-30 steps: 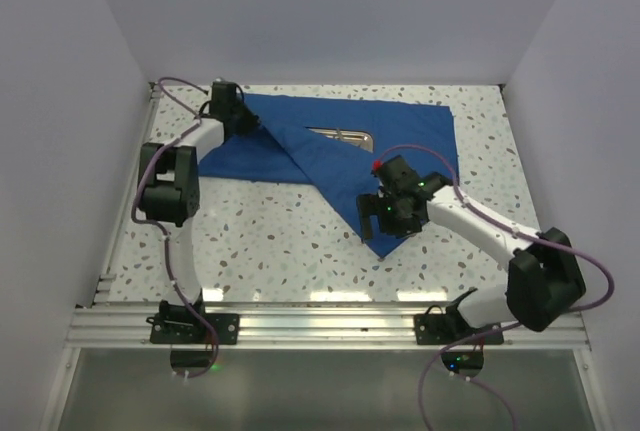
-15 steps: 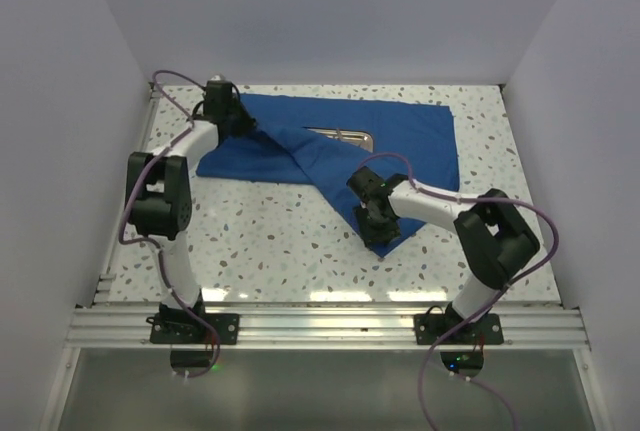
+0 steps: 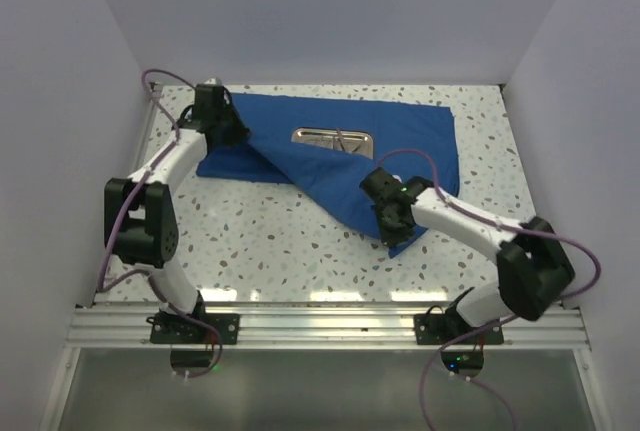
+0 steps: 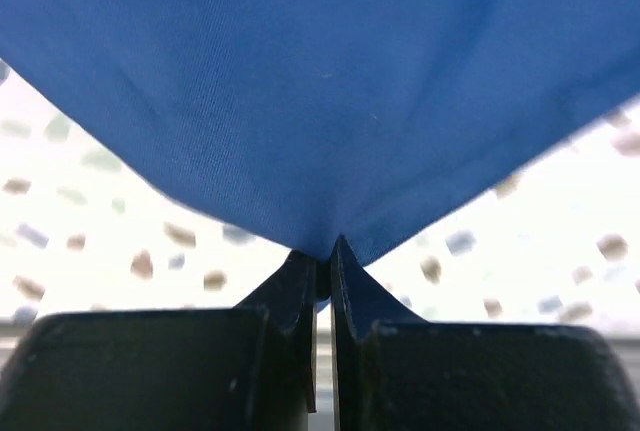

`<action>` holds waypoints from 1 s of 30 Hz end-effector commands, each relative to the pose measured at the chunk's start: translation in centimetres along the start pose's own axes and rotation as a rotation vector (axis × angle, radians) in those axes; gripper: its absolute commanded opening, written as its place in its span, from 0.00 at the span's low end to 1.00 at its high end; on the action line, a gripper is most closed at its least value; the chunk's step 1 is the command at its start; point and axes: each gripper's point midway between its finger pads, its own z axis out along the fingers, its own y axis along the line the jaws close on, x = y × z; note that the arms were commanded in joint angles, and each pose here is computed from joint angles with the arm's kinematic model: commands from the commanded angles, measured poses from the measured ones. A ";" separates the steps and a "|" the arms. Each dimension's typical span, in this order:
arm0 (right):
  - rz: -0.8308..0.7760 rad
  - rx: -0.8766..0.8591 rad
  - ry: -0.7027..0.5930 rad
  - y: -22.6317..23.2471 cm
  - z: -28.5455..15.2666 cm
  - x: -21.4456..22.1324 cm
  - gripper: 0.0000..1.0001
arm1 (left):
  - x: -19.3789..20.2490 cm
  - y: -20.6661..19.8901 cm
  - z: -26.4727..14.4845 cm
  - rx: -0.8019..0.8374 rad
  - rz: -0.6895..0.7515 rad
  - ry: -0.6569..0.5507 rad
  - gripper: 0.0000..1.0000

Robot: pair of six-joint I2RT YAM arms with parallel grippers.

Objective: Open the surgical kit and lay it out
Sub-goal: Open the surgical kit at the center of the board.

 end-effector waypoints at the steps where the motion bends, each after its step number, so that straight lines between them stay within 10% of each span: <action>1: 0.132 0.075 -0.123 -3.7 -8.1 0.0 0.00 | 1.5 -0.4 -4.8 0.018 0.055 0.027 0.00; 16: 0.424 0.249 -0.140 -11.6 -14.1 8.3 0.00 | 18.7 9.2 -15.5 -0.105 -0.017 0.296 0.00; 20: 0.436 0.256 -0.141 -11.7 -14.0 8.2 0.03 | 21.9 11.0 -18.2 -0.150 -0.062 0.390 0.27; 24: 0.436 0.236 -0.215 -11.5 -16.1 5.8 0.88 | 22.8 9.9 -21.5 -0.102 -0.106 0.431 0.43; 26: 0.443 0.235 -0.252 -11.5 -16.9 4.6 0.98 | 22.7 9.4 -23.1 -0.102 -0.129 0.444 0.99; 30: 0.465 0.217 -0.347 -11.3 -19.2 1.7 0.98 | 19.9 7.8 -25.0 -0.086 -0.111 0.372 1.00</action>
